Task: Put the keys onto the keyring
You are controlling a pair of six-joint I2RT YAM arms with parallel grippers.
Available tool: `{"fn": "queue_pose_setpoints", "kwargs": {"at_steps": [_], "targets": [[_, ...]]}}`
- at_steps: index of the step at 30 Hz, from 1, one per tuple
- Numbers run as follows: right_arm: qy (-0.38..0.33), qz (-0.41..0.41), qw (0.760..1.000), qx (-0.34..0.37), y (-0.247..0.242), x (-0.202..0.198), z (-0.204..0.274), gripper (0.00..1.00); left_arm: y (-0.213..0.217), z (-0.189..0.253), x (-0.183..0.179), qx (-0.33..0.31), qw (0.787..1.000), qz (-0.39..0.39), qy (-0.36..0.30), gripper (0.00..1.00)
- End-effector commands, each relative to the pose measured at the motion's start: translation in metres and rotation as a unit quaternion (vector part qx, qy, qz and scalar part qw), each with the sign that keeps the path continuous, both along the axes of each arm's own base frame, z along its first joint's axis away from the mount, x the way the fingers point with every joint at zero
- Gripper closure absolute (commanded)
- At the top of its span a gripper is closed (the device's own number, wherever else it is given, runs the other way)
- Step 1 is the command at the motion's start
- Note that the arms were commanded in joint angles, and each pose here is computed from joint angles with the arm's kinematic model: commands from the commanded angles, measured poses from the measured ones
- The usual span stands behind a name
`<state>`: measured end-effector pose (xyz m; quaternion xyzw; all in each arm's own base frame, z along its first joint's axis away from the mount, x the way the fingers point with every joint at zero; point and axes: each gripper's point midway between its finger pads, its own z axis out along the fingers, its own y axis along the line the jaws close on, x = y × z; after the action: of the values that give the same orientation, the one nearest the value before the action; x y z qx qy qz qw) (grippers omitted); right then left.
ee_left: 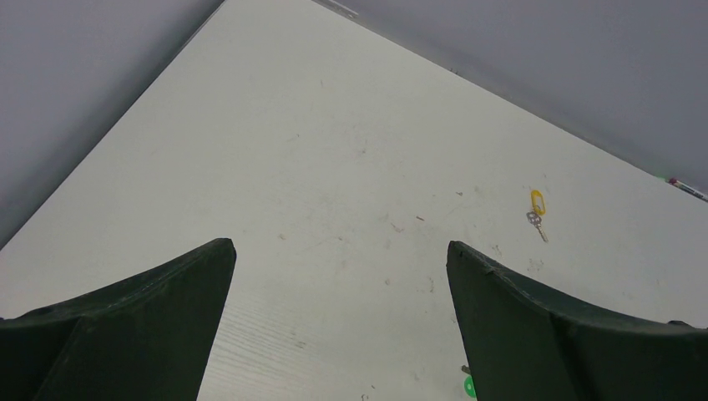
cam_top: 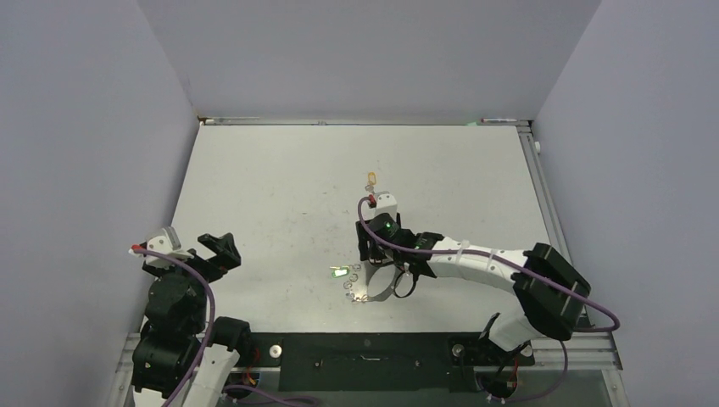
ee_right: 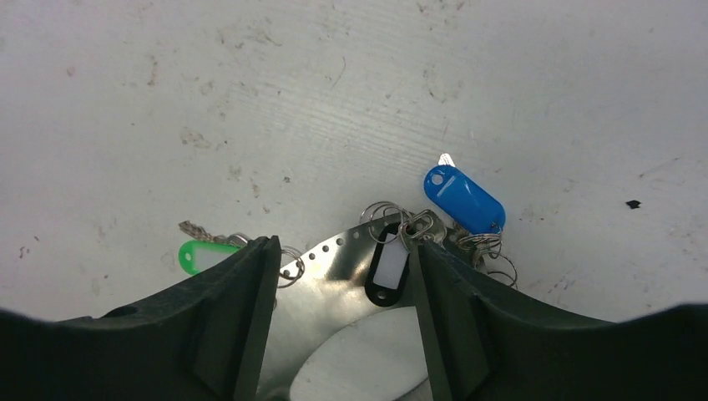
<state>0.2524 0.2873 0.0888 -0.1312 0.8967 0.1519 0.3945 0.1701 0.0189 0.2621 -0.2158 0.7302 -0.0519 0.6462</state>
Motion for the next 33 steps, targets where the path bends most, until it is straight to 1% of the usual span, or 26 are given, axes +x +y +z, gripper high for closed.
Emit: {"fn": "queue_pose_setpoints", "kwargs": {"at_steps": [1,7,23,25,30,33], "targets": [[0.021,-0.011,0.998,0.06,0.023,0.016,0.001,0.45,-0.006,0.009,0.006,0.004,1.0,-0.016,-0.015,0.04],[0.04,-0.015,0.997,0.058,0.021,0.023,-0.013,0.59,-0.009,0.008,0.007,0.005,1.0,-0.024,-0.013,0.04],[0.059,-0.035,0.997,0.02,-0.003,0.027,-0.05,0.65,-0.01,0.008,0.008,0.007,1.0,-0.026,-0.012,0.04],[0.062,-0.036,0.997,0.015,-0.004,0.027,-0.054,0.68,-0.01,0.008,0.008,0.007,1.0,-0.027,-0.012,0.04],[0.069,-0.036,0.997,0.01,-0.007,0.024,-0.06,0.69,-0.01,0.007,0.009,0.008,1.0,-0.026,-0.01,0.04],[0.073,-0.033,0.997,0.009,-0.008,0.021,-0.062,0.74,-0.01,0.007,0.009,0.008,1.0,-0.026,-0.009,0.04]]}}
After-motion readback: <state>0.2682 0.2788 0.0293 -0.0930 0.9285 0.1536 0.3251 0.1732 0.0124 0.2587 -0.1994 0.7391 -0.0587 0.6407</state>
